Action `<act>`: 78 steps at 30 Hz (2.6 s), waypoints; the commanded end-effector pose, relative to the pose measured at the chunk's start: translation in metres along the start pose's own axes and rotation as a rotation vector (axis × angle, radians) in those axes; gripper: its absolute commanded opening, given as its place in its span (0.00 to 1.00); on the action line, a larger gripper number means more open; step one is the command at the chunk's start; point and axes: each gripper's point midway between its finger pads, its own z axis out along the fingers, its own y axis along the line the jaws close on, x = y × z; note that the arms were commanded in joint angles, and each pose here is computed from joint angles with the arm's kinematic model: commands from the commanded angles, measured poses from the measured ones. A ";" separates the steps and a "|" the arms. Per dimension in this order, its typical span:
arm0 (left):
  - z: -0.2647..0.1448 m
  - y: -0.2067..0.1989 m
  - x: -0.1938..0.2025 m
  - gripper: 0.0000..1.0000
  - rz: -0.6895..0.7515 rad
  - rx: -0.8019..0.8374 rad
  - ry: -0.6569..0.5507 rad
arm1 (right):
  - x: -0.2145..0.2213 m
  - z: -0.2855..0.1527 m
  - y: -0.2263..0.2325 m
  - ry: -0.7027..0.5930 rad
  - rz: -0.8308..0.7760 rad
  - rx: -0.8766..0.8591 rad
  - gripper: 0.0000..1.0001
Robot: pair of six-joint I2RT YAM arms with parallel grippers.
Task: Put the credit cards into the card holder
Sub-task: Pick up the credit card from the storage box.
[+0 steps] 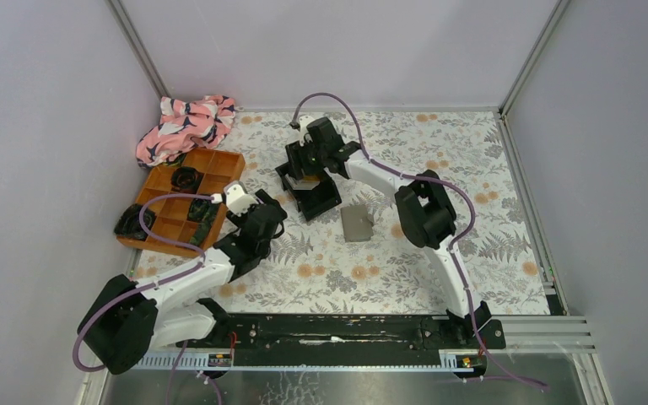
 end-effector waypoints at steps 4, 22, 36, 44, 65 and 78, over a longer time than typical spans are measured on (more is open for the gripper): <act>0.006 -0.014 -0.015 0.71 -0.041 0.031 -0.040 | -0.012 0.002 0.004 0.005 0.034 -0.030 0.67; 0.006 -0.019 -0.015 0.71 -0.058 0.050 -0.022 | -0.021 -0.015 0.011 0.015 0.069 -0.028 0.41; 0.003 -0.020 -0.015 0.71 -0.066 0.058 -0.009 | -0.031 -0.030 0.031 -0.001 0.061 -0.049 0.39; 0.001 -0.018 -0.015 0.71 -0.064 0.059 -0.006 | -0.030 -0.030 0.037 0.008 0.067 -0.060 0.42; 0.000 -0.018 -0.015 0.71 -0.068 0.063 -0.002 | -0.034 -0.040 0.049 0.001 0.076 -0.084 0.33; -0.001 -0.016 -0.014 0.71 -0.064 0.059 0.001 | -0.033 -0.043 0.050 0.001 0.075 -0.081 0.27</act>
